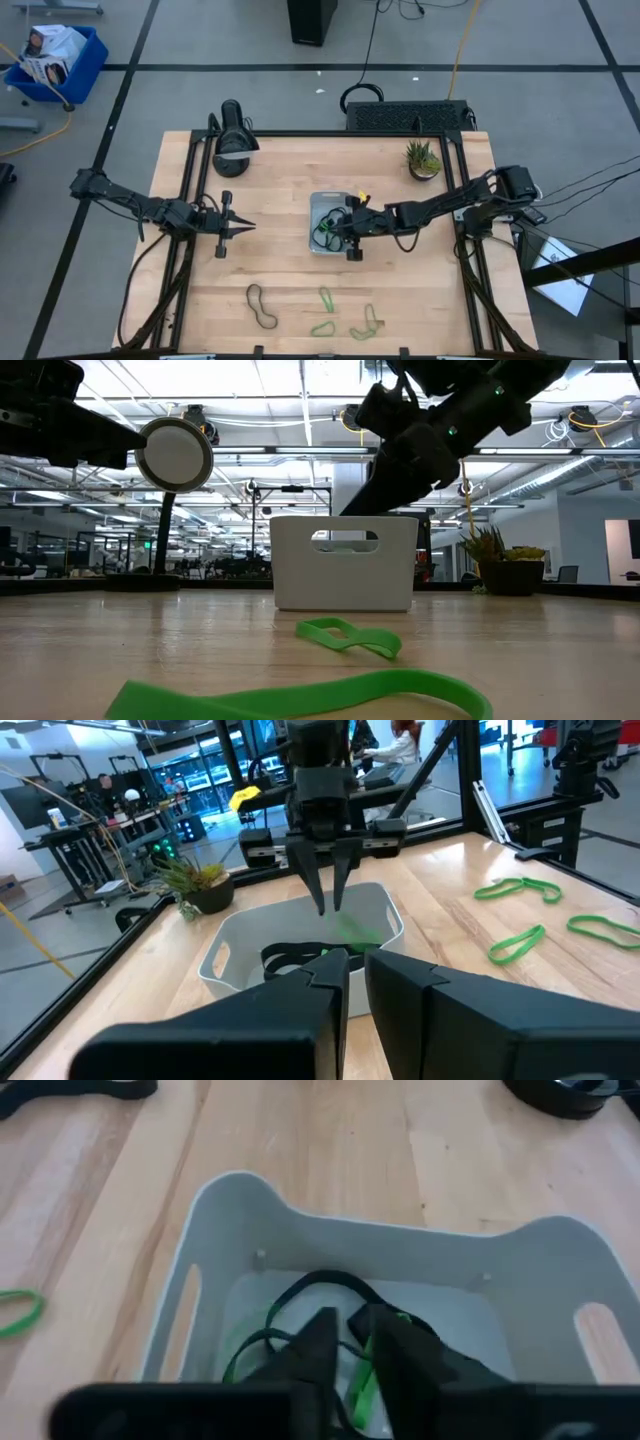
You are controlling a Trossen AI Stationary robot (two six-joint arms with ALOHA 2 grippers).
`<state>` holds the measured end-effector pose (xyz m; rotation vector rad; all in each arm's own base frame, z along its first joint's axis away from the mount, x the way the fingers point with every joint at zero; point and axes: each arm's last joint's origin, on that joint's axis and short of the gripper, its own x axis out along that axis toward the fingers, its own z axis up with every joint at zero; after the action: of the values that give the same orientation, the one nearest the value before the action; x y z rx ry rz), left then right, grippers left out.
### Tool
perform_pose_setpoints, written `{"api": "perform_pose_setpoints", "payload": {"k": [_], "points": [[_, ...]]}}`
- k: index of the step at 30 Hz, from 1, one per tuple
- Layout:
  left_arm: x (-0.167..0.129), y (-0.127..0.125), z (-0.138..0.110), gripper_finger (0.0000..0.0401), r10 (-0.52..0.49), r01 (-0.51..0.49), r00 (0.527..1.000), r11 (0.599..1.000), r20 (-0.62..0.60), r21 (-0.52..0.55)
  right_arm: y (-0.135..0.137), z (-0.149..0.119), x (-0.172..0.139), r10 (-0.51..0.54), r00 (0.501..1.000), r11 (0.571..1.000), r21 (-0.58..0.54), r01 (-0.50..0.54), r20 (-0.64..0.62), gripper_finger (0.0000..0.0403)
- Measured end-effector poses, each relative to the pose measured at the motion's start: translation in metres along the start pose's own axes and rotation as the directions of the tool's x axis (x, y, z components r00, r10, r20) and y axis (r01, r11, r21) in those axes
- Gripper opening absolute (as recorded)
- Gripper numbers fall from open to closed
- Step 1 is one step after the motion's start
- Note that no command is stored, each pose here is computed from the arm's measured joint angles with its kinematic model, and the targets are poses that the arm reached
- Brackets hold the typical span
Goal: Pick and place rubber bands into bin
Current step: Put the green rubber band into the gray bin, then put the black rubber band into the gray bin
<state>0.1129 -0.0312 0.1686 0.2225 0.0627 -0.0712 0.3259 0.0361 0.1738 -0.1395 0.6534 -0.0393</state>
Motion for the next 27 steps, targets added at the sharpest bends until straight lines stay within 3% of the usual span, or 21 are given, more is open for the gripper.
{"api": "perform_pose_setpoints", "payload": {"k": [7, 12, 17, 21, 27], "points": [[0.0, 0.0, 0.0, 0.0047, 0.0, 0.0, 1.0, 1.0, 0.001, 0.0, -0.001, 0.005, -0.003, -0.005, 0.999, 0.999, 0.034, 0.004, 0.04, 0.0172], [0.0, 0.0, 0.0, 0.0047, 0.0, 0.0, 1.0, 1.0, -0.001, 0.0, 0.0, 0.009, -0.008, -0.004, 0.998, 0.999, 0.04, 0.001, 0.058, 0.0205], [0.0, 0.0, 0.0, 0.0047, 0.0, 0.0, 1.0, 1.0, -0.002, 0.0, 0.008, 0.035, -0.032, -0.001, 0.988, 1.0, 0.021, -0.002, 0.156, 0.0202], [0.0, 0.0, 0.0, 0.0047, 0.0, 0.0, 1.0, 1.0, -0.002, -0.001, 0.016, 0.054, -0.06, -0.045, 0.978, 0.997, -0.055, 0.058, 0.205, 0.0184], [0.0, 0.0, 0.0, 0.0047, 0.0, 0.0, 1.0, 1.0, 0.0, -0.011, 0.014, 0.058, -0.103, -0.023, 0.966, 0.992, -0.118, 0.055, 0.257, 0.0111]]}}
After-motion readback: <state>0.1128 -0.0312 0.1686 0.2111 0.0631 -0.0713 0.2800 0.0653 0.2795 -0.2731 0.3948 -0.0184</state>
